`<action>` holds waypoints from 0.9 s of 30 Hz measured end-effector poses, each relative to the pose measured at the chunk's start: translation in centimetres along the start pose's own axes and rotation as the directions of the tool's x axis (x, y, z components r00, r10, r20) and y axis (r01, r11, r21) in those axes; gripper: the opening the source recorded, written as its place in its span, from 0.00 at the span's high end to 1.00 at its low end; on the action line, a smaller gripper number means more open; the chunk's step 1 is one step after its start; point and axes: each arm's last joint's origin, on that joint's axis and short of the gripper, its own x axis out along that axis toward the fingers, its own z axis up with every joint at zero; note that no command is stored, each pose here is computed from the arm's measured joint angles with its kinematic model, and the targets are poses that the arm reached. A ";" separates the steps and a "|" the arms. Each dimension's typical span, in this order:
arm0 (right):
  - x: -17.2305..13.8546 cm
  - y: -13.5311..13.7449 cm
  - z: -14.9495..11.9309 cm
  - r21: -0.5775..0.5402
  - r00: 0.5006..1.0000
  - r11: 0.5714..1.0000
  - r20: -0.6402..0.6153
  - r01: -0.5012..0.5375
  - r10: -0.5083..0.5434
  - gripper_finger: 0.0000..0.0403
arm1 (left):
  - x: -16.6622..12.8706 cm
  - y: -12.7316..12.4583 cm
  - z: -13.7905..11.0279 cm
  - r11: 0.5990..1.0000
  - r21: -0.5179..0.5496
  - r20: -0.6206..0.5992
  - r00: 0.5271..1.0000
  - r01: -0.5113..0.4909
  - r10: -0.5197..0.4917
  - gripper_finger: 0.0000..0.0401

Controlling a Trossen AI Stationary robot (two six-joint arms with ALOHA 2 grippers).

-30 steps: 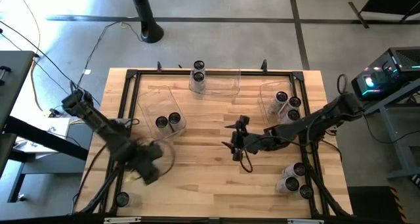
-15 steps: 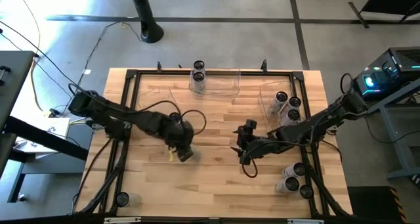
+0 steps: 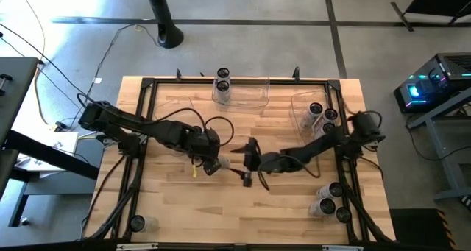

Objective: Sort soda cans
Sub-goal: Put the white and blue soda can into the middle transparent bin

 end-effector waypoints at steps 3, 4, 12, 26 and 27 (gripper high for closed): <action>1.4 -0.7 -0.9 0.038 0.995 0.997 0.069 -0.069 0.066 0.25 | 0.0 0.0 0.0 1.000 0.012 0.006 1.000 0.000 0.000 0.32; 1.8 -0.9 -1.1 0.058 0.991 0.993 0.091 -0.102 0.096 0.25 | 0.0 0.0 0.0 1.000 0.020 0.006 1.000 0.001 -0.001 0.32; 5.3 -2.2 -1.5 0.069 0.981 0.983 0.109 -0.168 0.160 0.25 | 0.0 0.0 0.3 1.000 0.015 0.024 1.000 0.006 -0.006 0.32; 7.8 -2.2 0.9 0.028 0.989 0.989 0.031 -0.144 0.143 0.42 | -0.1 -0.1 0.2 0.996 0.080 -0.010 0.999 0.044 -0.043 0.30; 7.7 -2.3 0.7 0.032 0.989 0.989 0.024 -0.146 0.145 0.42 | -0.1 -0.1 0.2 0.995 0.089 -0.019 0.999 0.050 -0.049 0.29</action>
